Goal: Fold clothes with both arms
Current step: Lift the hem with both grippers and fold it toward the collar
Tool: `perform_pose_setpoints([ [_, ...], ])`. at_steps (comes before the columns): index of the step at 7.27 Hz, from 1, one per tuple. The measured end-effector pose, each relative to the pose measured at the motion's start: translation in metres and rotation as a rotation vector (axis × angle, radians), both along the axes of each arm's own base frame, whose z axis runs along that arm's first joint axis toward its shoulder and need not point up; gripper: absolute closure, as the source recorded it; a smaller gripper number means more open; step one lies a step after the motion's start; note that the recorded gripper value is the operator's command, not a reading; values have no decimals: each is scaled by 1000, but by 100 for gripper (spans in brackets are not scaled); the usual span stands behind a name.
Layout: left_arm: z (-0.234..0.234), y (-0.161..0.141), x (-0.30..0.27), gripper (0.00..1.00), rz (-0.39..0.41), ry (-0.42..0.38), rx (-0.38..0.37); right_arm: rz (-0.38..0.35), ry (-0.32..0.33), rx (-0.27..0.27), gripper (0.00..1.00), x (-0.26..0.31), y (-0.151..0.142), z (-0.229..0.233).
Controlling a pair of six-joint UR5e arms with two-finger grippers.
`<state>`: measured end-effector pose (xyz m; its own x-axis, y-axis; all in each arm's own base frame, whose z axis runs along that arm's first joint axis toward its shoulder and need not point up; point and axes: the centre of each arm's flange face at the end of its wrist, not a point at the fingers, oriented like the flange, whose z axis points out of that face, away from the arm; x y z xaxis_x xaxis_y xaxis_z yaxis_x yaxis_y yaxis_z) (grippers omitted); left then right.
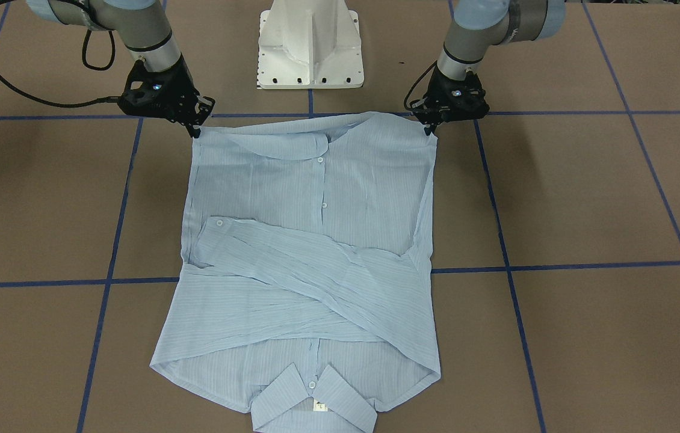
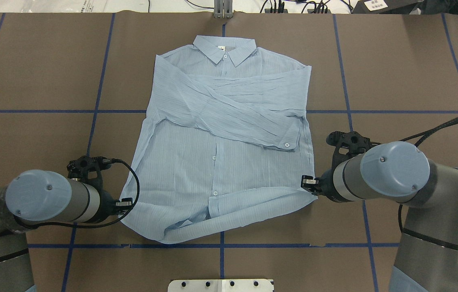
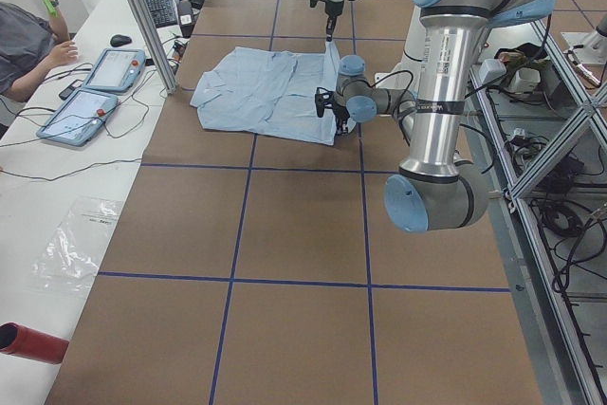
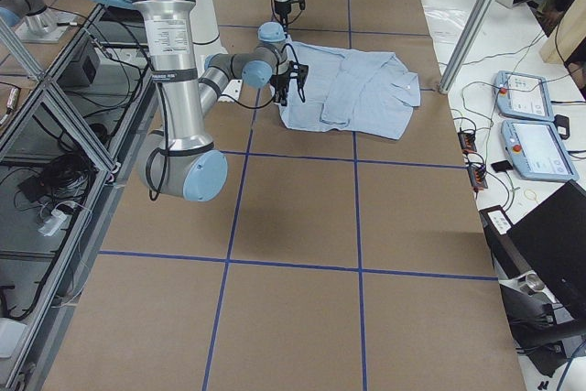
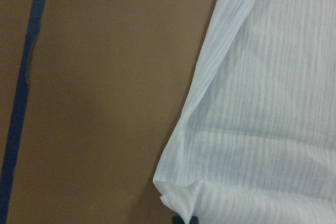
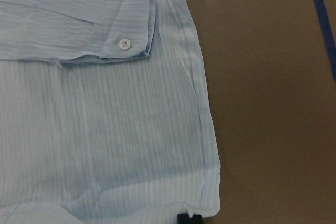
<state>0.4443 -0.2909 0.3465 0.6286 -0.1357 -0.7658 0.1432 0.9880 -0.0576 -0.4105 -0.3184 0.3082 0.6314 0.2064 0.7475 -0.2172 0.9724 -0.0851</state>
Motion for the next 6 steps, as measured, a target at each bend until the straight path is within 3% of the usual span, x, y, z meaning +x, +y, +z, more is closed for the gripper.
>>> perform_pose_setpoints([
  [3, -31, -21, -21, 100, -49, 60, 26, 13, -23, -9, 100, 28, -30, -2],
  [6, -69, -94, -59, 100, -105, 120, 101, 65, -55, 1, 100, 50, -73, -19],
])
